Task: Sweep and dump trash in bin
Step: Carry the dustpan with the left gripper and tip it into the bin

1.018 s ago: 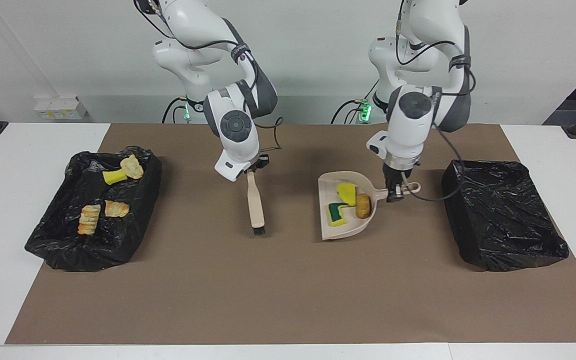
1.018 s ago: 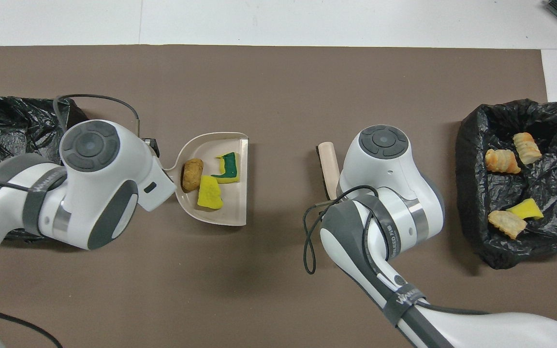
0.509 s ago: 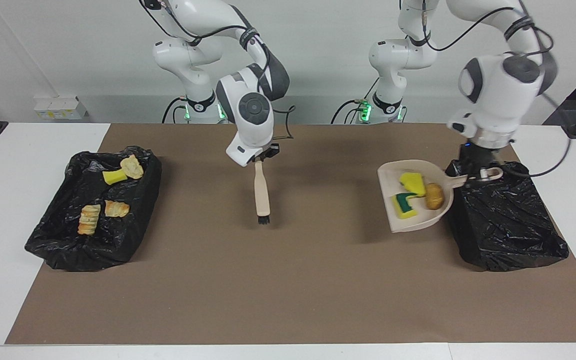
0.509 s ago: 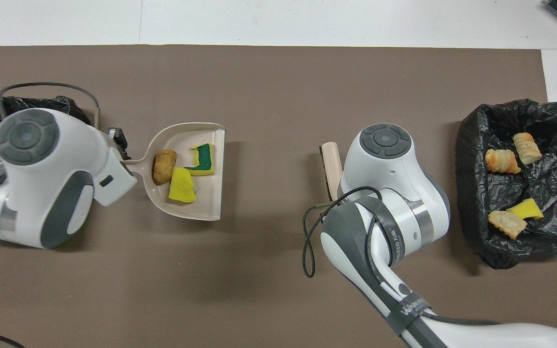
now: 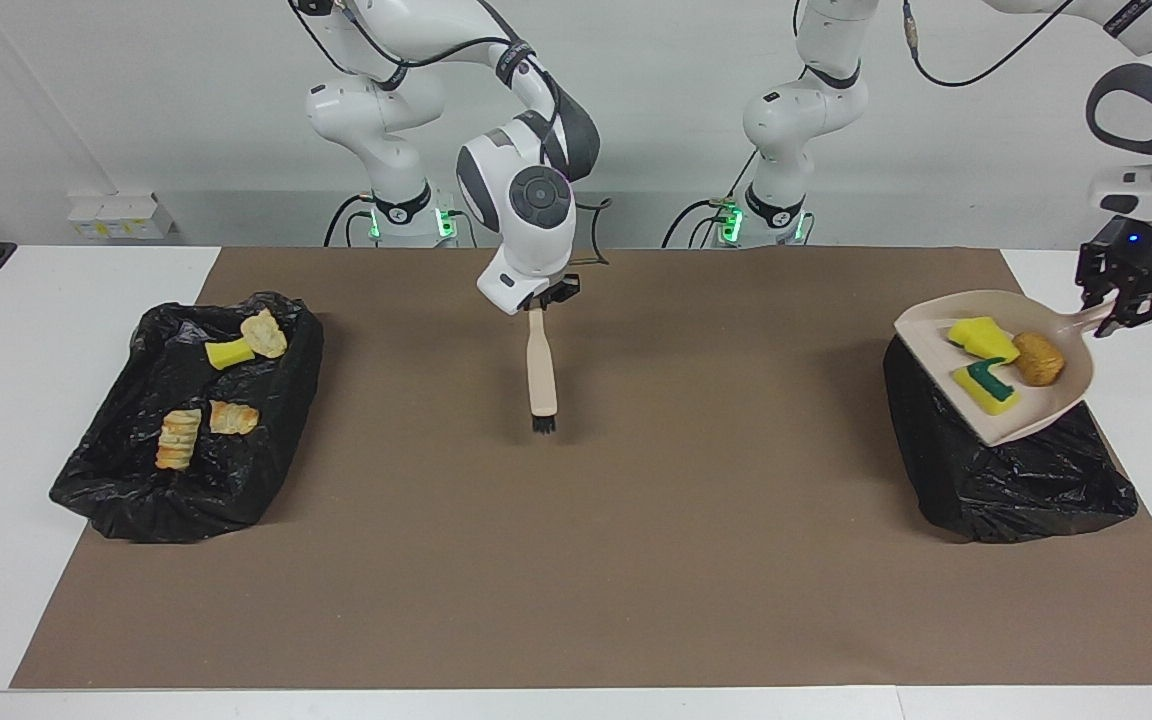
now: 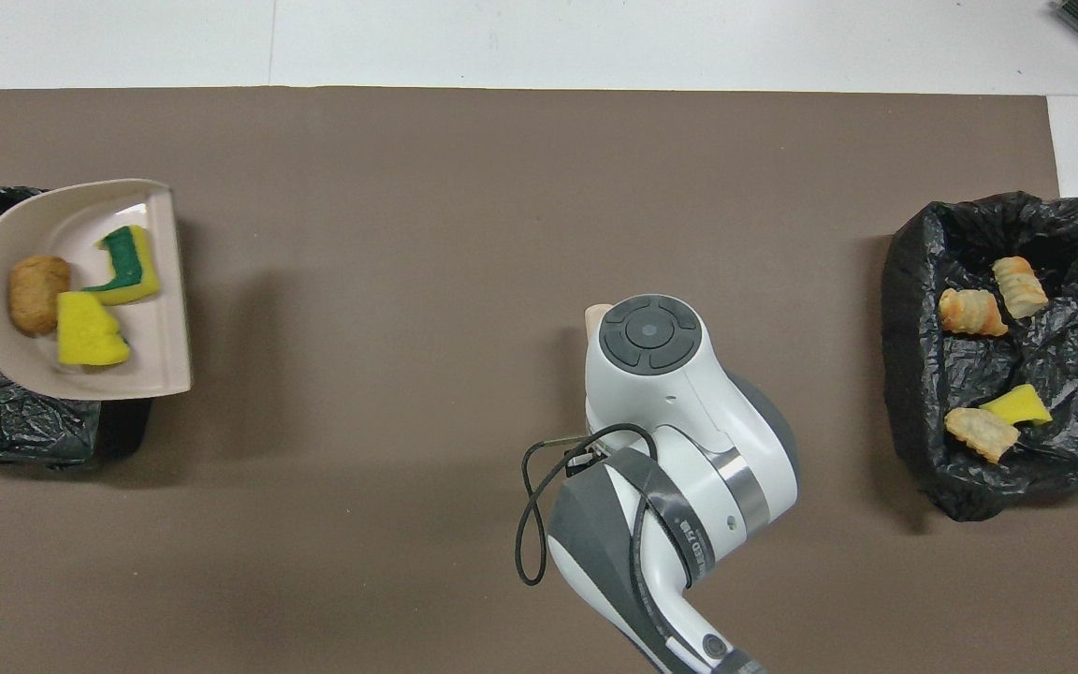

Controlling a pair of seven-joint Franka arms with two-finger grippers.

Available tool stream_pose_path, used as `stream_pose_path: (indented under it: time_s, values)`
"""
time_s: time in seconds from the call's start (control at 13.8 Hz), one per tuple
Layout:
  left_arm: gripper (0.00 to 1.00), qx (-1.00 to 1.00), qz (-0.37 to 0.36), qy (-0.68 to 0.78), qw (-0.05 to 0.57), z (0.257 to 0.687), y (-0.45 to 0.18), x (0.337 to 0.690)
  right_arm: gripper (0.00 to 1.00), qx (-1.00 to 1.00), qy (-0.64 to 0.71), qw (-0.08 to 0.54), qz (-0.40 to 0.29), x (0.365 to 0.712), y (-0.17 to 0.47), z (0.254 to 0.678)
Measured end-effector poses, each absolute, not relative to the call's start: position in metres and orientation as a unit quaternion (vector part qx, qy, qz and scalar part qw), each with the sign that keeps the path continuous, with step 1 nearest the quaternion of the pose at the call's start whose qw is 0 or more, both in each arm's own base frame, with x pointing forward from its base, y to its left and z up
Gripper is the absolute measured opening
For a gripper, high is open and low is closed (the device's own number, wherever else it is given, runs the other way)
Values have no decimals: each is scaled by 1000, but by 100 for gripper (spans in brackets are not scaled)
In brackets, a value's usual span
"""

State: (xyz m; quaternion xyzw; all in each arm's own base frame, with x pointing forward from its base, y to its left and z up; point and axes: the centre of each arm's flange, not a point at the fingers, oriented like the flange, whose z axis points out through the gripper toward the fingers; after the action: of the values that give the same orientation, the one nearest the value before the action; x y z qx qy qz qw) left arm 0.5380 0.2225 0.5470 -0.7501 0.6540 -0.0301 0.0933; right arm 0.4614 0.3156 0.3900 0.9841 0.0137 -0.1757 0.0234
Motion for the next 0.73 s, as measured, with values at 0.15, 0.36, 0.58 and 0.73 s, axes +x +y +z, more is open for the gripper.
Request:
stream_pose_path:
  time_s: [0.15,0.36,0.58,0.73]
  values:
    - [31,-748,-20,652,121,553,242,536,26,985,13,12,-170,453,333,393]
    - [31,-717,50,673,175,554,251,543,26,987,17,-5,-163,445,353,392]
    - [31,-686,114,686,215,550,243,554,26,985,21,-1,-171,436,362,384]
    - [31,-667,160,683,253,549,220,566,26,986,15,2,-167,427,373,379]
